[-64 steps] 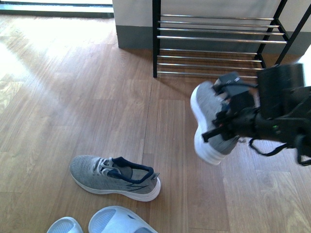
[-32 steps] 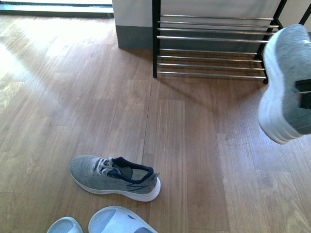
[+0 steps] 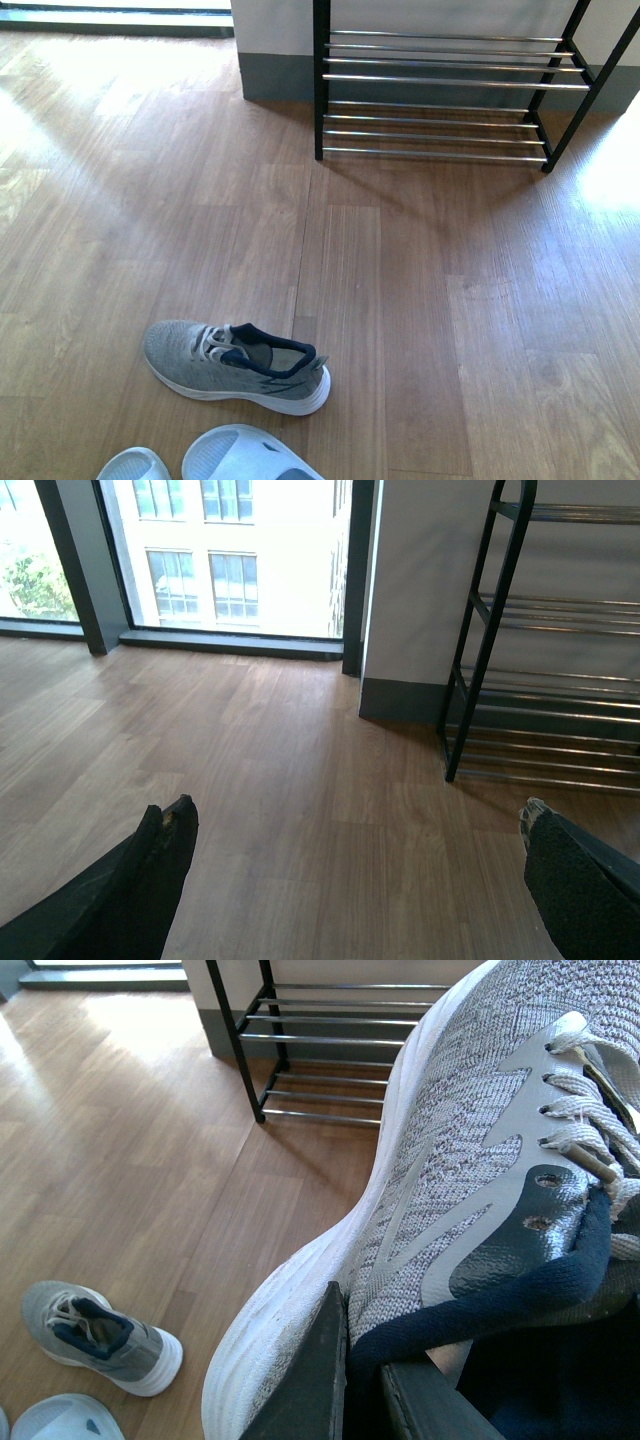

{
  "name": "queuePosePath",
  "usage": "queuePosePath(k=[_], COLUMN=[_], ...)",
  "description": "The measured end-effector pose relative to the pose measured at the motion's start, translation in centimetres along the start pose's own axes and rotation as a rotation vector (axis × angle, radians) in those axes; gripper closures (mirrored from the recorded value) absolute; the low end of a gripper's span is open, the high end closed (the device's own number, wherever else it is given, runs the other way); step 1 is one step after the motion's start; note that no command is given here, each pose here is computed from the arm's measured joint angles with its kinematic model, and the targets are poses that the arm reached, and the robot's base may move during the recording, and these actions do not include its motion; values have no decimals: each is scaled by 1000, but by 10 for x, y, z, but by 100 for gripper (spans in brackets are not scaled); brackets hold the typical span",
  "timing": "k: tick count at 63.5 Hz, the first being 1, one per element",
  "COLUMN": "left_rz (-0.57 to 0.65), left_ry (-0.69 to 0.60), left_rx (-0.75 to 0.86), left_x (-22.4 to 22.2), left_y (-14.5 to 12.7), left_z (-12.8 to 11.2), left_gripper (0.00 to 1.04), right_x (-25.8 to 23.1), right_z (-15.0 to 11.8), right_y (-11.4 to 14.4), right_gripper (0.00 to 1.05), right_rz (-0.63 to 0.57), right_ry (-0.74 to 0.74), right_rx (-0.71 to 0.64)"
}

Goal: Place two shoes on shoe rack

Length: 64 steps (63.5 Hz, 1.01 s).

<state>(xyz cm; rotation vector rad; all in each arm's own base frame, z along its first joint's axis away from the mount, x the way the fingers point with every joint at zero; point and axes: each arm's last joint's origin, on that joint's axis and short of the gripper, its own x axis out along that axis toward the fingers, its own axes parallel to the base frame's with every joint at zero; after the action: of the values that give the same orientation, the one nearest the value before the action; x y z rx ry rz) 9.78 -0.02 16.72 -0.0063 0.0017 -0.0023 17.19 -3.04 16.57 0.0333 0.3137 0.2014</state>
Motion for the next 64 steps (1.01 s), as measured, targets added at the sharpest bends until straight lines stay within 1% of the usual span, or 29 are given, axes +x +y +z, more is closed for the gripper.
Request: queuePosePath(k=[21,39,64], left_rz=[2,-1,0], left_ry=[0,0,0], left_rx=[0,0,0], left_x=[0,0,0], left_y=[0,0,0], left_z=[0,0,0], left_gripper=[9,9,9], right_x=[0,-1,-1], right_z=[0,0,0], right_y=[0,-1,-1], right_gripper=[103,103,103], right_rz=[6,-17,-5], right_ry=[-3,-2,-3], right_rx=[1,3,3])
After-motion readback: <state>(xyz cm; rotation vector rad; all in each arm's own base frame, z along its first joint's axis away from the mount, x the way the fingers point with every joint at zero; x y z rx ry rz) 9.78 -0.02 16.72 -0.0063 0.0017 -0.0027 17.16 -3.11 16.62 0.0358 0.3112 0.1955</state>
